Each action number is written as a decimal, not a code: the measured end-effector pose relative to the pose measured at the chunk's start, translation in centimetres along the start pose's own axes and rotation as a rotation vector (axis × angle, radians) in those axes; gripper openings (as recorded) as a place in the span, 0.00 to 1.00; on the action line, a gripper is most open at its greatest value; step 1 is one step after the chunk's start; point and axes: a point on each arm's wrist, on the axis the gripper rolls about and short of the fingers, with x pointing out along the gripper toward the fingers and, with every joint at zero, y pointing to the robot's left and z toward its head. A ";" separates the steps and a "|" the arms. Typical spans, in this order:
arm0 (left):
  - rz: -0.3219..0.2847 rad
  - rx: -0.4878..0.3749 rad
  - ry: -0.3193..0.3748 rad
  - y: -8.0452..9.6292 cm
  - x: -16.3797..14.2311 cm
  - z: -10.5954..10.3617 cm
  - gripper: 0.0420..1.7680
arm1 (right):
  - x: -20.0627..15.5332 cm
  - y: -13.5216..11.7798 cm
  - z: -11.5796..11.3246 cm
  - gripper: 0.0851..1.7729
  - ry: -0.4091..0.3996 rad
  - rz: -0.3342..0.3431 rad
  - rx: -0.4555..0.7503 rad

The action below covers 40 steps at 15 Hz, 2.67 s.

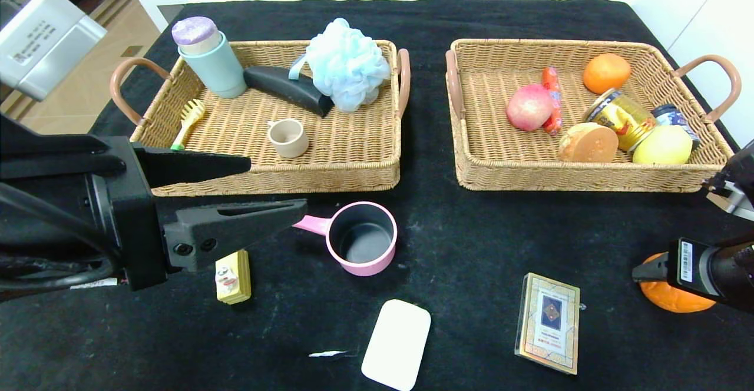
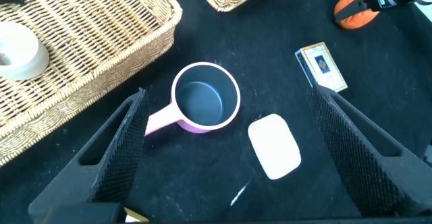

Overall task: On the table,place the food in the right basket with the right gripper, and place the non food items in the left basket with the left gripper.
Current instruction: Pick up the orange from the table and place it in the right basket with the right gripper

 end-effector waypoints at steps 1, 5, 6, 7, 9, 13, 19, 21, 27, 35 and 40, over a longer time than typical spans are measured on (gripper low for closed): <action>0.000 0.000 0.000 0.0 0.0 0.0 0.97 | 0.0 0.0 0.0 0.68 0.001 0.003 -0.001; 0.000 0.000 0.000 0.0 0.0 0.0 0.97 | -0.1 -0.1 0.0 0.68 0.000 0.003 0.000; 0.000 0.000 0.000 0.0 0.0 0.0 0.97 | -0.1 -0.1 0.0 0.68 0.000 0.003 0.000; 0.000 0.000 0.000 0.0 0.0 0.0 0.97 | -0.1 -0.1 0.0 0.68 0.000 0.003 0.000; 0.000 0.000 0.000 0.0 0.0 0.0 0.97 | -0.1 0.0 0.0 0.68 0.000 0.004 -0.002; 0.000 0.000 0.000 0.0 0.0 0.0 0.97 | -0.6 0.0 0.1 0.68 -0.017 0.019 -0.008; 0.000 0.000 0.001 0.0 0.0 0.0 0.97 | -4.8 1.0 2.2 0.67 -0.154 0.102 -0.045; 0.000 -0.001 0.002 0.0 0.0 -0.1 0.97 | -6.3 1.4 3.3 0.67 -0.210 0.128 -0.066; -0.002 -0.001 0.003 0.0 0.0 -0.1 0.97 | -8.8 4.0 6.6 0.67 -0.339 0.196 -0.091; -0.002 0.004 0.001 -0.1 -0.1 0.0 0.97 | -8.2 9.5 9.8 0.67 -0.407 0.298 -0.126; -0.002 0.007 0.001 -0.1 -0.1 0.0 0.97 | -6.3 12.4 11.7 0.67 -0.442 0.334 -0.130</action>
